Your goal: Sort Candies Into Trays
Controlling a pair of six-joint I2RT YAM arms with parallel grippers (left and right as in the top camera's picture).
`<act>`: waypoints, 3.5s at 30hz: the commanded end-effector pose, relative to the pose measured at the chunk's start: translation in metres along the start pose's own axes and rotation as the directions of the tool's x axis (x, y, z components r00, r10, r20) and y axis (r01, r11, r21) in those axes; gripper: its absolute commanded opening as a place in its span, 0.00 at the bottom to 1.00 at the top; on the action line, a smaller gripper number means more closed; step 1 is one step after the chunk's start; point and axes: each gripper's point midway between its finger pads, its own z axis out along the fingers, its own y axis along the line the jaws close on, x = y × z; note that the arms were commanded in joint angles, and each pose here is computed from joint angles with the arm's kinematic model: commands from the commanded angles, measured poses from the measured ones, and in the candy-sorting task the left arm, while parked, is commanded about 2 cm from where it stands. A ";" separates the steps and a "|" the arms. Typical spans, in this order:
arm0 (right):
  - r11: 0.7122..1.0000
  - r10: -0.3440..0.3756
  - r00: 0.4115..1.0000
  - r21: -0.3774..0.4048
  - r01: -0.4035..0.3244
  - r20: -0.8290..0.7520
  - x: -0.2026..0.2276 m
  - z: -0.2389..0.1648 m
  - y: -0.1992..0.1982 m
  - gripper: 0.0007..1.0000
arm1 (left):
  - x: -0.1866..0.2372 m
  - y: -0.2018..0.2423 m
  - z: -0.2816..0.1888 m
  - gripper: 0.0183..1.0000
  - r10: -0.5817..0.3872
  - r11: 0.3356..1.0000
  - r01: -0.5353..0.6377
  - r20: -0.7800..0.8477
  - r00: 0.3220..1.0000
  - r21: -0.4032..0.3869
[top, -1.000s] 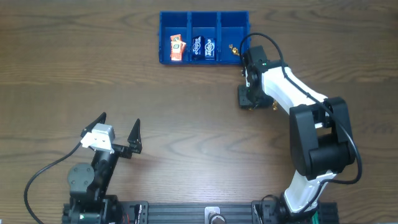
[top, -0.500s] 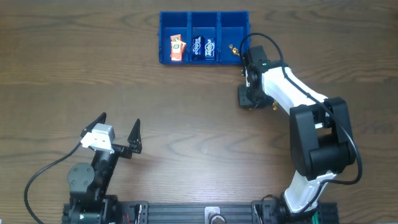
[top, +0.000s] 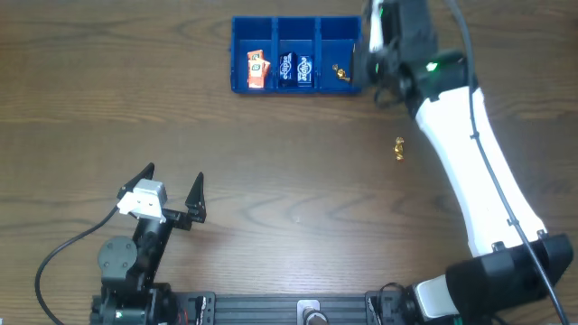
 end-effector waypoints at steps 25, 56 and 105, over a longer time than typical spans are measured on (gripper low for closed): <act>0.991 -0.021 0.991 0.125 0.038 -0.133 0.013 0.174 -0.008 0.28 | 0.016 -0.001 0.001 1.00 0.005 1.000 -0.005 -0.046 0.999 0.013; 0.955 0.066 0.869 0.284 0.088 -0.490 0.094 0.007 -0.102 1.00 | 0.016 -0.002 0.001 1.00 0.005 1.000 -0.005 -0.046 0.999 0.013; 0.975 0.152 0.810 0.219 -0.030 -0.567 0.249 0.108 -0.143 0.91 | 0.016 -0.002 0.001 1.00 0.005 1.000 -0.004 -0.046 0.999 0.013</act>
